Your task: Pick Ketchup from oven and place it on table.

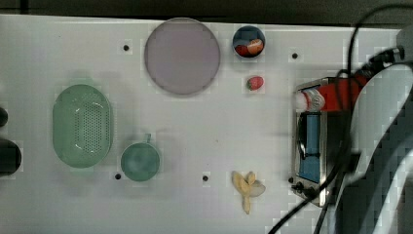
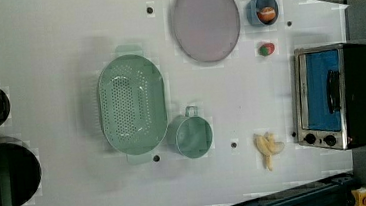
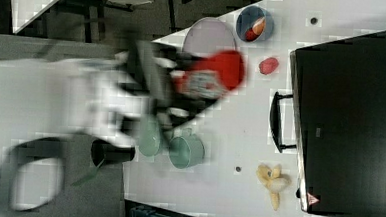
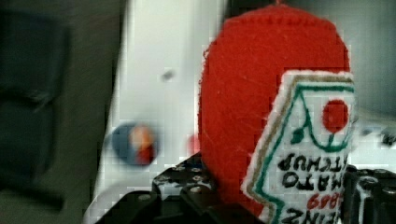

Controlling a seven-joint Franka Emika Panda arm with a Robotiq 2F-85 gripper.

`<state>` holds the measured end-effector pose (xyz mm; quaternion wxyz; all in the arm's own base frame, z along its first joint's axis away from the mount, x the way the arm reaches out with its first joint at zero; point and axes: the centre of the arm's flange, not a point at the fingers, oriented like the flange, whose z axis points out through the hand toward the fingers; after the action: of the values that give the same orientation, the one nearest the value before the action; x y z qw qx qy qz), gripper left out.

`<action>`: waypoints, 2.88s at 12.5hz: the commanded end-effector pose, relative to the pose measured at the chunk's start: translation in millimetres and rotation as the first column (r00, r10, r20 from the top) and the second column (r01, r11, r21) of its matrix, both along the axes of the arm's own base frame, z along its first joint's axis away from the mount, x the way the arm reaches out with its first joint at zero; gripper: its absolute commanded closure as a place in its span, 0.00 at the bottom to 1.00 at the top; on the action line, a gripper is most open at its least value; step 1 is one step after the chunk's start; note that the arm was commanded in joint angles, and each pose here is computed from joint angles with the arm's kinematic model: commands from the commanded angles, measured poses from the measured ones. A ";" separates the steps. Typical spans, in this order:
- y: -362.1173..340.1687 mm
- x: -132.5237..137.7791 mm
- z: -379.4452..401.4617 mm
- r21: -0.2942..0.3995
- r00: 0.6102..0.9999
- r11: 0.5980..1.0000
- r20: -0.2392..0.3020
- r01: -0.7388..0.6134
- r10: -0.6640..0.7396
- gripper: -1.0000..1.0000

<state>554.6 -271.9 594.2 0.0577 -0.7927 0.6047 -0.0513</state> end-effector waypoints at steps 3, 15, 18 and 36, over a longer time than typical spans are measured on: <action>183.6 54.7 -20.7 0.094 0.945 0.951 -0.119 -0.294 0.304 0.37; 250.1 1.4 -292.1 0.045 0.854 0.909 -0.326 -0.414 0.406 0.37; 254.3 -14.5 -350.4 0.006 0.865 0.907 -0.299 -0.421 0.404 0.37; 236.3 15.7 20.5 -0.131 0.904 0.896 -0.012 -0.425 0.427 0.00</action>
<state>571.4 -14.3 626.1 0.0418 -0.9184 0.3783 -0.1085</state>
